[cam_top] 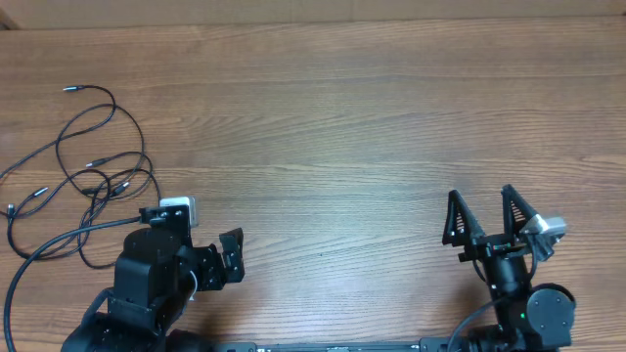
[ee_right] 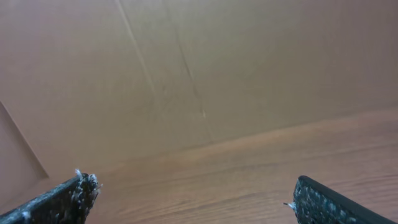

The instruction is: Untangle cables

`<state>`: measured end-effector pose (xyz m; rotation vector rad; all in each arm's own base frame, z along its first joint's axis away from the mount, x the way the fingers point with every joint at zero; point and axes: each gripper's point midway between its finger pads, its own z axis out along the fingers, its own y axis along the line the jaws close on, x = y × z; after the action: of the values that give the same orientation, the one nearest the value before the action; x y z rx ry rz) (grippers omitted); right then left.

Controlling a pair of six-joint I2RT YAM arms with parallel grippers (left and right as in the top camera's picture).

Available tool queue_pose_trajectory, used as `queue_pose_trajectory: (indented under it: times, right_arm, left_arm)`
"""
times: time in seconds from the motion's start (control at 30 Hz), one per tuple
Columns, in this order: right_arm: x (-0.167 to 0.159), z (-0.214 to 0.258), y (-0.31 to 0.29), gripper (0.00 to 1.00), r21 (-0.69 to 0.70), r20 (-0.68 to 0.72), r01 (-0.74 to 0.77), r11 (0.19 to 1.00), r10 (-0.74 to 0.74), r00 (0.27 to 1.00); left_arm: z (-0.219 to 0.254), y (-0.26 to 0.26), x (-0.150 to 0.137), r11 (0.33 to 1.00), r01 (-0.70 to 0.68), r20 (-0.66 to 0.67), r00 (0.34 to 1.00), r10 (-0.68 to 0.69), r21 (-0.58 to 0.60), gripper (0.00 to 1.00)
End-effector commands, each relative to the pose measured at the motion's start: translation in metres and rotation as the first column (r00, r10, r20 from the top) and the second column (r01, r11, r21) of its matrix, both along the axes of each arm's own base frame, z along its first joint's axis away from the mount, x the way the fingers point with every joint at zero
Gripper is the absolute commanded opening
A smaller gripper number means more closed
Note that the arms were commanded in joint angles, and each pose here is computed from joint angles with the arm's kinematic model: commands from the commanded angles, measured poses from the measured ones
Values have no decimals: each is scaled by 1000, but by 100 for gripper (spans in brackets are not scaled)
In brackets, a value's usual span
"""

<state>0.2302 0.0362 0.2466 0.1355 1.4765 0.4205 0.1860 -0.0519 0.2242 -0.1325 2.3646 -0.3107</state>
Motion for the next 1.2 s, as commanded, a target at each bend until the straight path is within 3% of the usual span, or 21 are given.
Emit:
queue_pose_trajectory:
  times: [0.0, 0.27, 0.43, 0.63, 1.17]
  right_arm:
    - [3, -10, 0, 100, 3, 35, 0, 1000, 0, 999]
    - [7, -9, -13, 100, 32, 148, 77, 997, -80, 986]
    - [11, -29, -12, 100, -69, 84, 90, 994, -84, 993]
    - [15, -78, -9, 100, -172, -99, 59, 983, -77, 992]
    - [15, -76, -7, 100, -172, -95, 50, 984, -67, 993]
  left_arm:
    - [-2, 2, 0, 1000, -18, -3, 1000, 18, 0, 100]
    - [-2, 2, 0, 1000, -18, -3, 1000, 18, 0, 100]
    - [-2, 2, 0, 1000, -18, -3, 1000, 18, 0, 100]
    - [-2, 2, 0, 1000, -18, -3, 1000, 18, 0, 100]
    - [-2, 2, 0, 1000, -18, -3, 1000, 18, 0, 100]
